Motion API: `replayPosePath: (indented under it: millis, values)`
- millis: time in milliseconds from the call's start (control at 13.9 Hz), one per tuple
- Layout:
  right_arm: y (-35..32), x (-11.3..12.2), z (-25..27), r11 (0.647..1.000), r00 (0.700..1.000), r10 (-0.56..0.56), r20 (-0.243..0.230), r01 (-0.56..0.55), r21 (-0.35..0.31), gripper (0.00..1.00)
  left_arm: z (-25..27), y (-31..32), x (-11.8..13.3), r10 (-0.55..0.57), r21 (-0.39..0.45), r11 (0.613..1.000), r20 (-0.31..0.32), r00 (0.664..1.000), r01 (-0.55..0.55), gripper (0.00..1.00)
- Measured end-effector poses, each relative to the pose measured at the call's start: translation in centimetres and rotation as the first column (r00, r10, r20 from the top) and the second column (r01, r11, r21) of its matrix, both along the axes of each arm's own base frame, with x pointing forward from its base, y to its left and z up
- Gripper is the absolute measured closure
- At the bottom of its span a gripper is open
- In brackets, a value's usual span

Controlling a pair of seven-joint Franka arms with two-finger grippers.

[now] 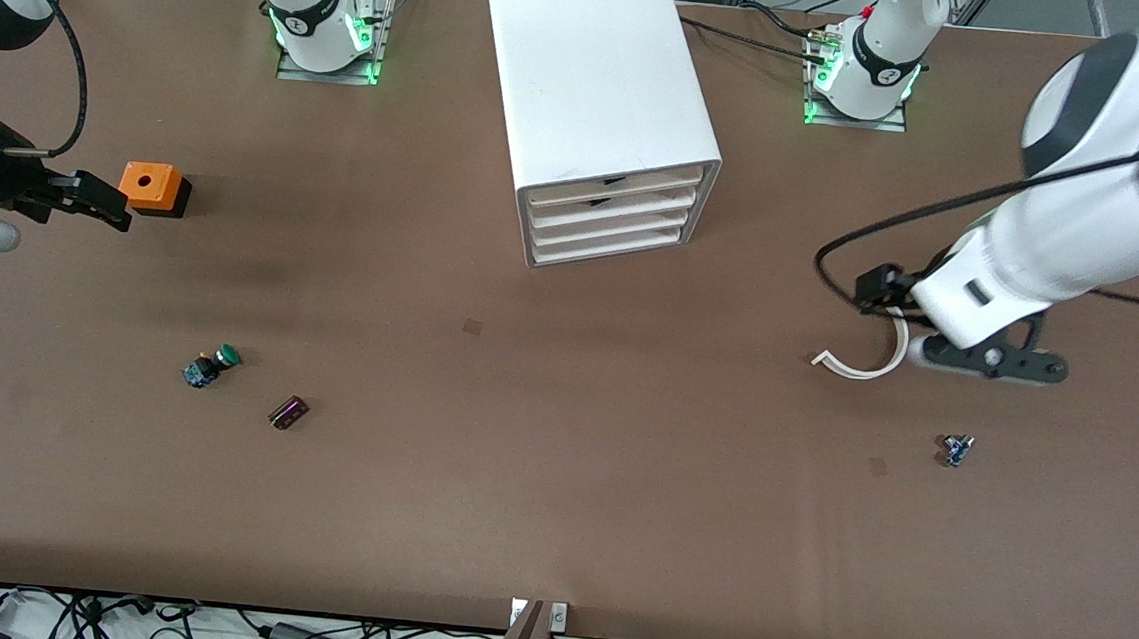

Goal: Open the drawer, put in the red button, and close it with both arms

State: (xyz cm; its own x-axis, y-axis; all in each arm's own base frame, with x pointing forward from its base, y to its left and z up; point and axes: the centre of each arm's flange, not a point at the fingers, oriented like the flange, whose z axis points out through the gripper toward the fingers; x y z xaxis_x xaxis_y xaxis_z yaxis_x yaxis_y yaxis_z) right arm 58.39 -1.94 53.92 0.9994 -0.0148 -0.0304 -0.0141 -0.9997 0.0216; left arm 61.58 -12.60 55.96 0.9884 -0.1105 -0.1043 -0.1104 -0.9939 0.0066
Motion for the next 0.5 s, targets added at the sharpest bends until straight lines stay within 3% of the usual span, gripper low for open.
replayPosePath:
  millis: [215,502]
  values:
    - [0.1,-0.2,0.6,1.000,1.000,0.002,0.008,-0.002,0.000,0.00,2.5,4.8,-2.3,-0.036,0.002,0.999,0.009,0.999,0.036,0.00]
    - [0.1,-0.9,1.8,1.000,1.000,0.002,0.015,-0.002,0.000,0.00,5.1,9.9,-5.9,0.017,-0.016,1.000,0.042,0.999,-0.017,0.00]
